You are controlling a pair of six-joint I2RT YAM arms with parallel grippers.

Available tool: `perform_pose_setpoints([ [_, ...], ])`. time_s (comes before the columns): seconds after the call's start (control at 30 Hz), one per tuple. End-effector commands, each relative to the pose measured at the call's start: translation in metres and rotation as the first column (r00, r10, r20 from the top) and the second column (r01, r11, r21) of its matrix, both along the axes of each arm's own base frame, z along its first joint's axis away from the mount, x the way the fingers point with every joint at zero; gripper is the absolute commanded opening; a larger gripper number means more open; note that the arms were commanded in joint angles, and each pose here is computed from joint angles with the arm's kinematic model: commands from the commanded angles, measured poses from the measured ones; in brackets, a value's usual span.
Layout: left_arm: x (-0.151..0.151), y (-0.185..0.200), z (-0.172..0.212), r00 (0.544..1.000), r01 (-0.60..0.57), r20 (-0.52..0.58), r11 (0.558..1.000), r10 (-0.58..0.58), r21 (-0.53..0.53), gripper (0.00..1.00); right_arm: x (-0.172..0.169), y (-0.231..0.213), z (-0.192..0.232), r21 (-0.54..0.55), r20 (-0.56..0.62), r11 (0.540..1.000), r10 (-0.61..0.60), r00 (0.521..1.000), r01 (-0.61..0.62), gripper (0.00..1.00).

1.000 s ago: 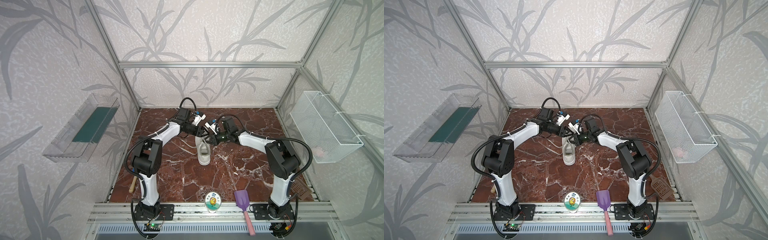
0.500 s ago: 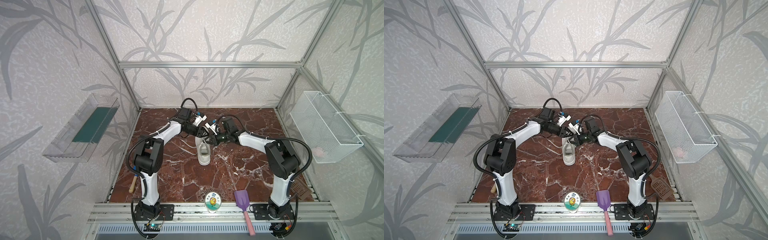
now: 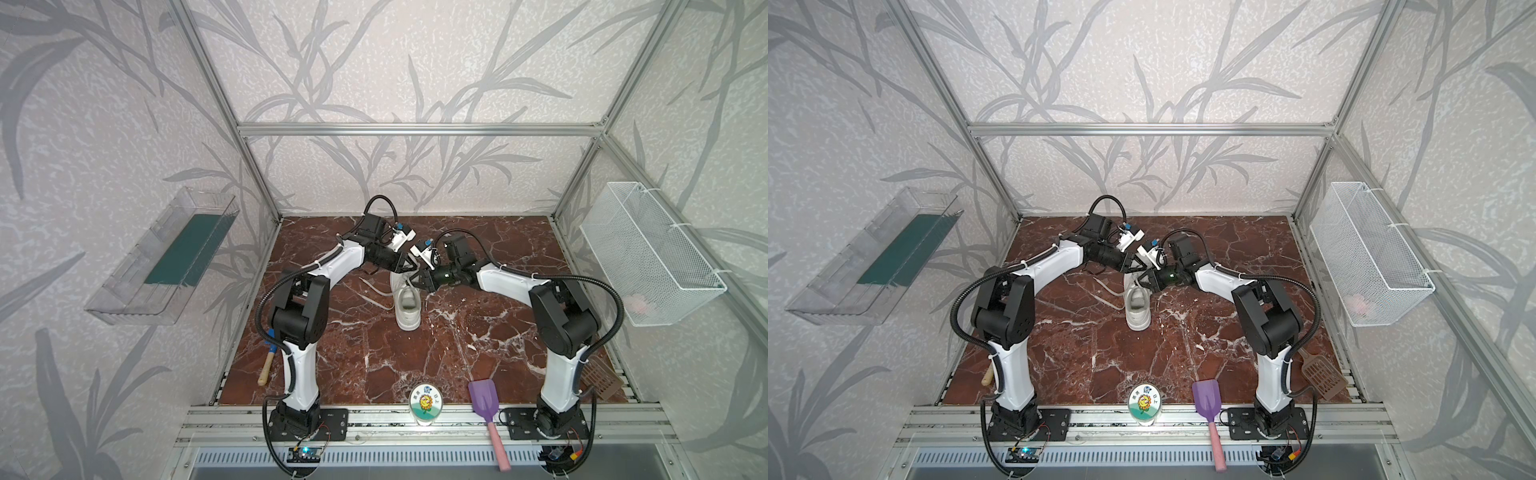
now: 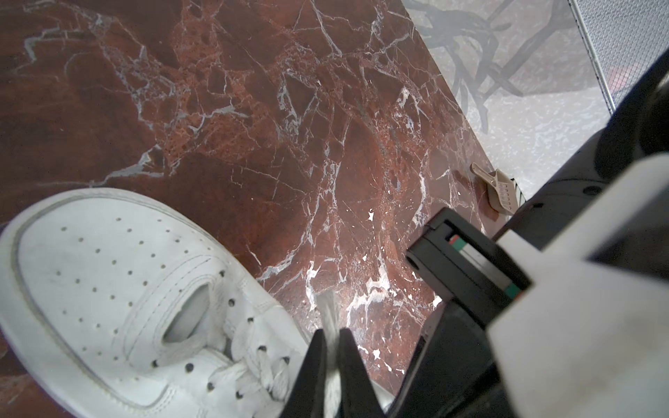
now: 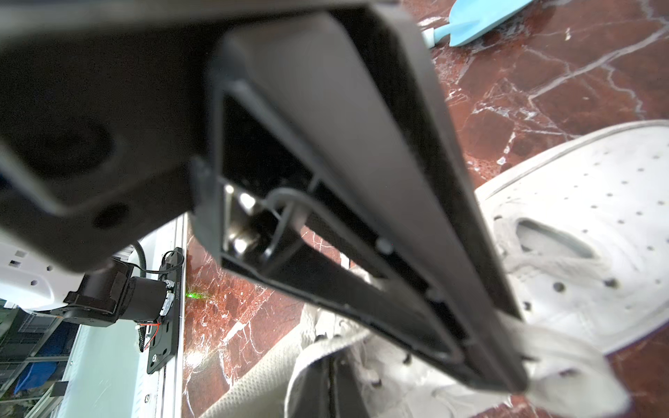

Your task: Tie the shoes

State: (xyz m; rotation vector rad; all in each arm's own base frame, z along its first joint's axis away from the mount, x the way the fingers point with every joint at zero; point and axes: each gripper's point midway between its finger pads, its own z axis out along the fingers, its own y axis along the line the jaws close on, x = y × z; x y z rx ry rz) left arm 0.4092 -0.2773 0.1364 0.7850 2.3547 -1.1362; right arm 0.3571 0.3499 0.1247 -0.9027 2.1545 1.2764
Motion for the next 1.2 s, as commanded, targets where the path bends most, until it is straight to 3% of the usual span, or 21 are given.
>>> perform_pose_setpoints([
  [0.0,0.006,0.0,0.02,0.999,-0.003,0.047,1.0,0.004,-0.021,0.03,-0.005,-0.005,-0.012,-0.022,-0.02,1.0,-0.001,1.0,0.001,0.0],
  [0.6,0.021,0.023,0.042,0.979,-0.155,0.108,0.978,0.17,-0.136,0.0,0.006,-0.014,0.008,0.068,-0.03,0.995,-0.069,0.997,0.071,0.0],
  [1.17,0.024,0.037,0.043,0.964,-0.21,0.129,0.966,0.23,-0.151,0.0,0.016,-0.031,0.013,0.141,-0.093,0.978,-0.14,0.986,0.152,0.0],
])
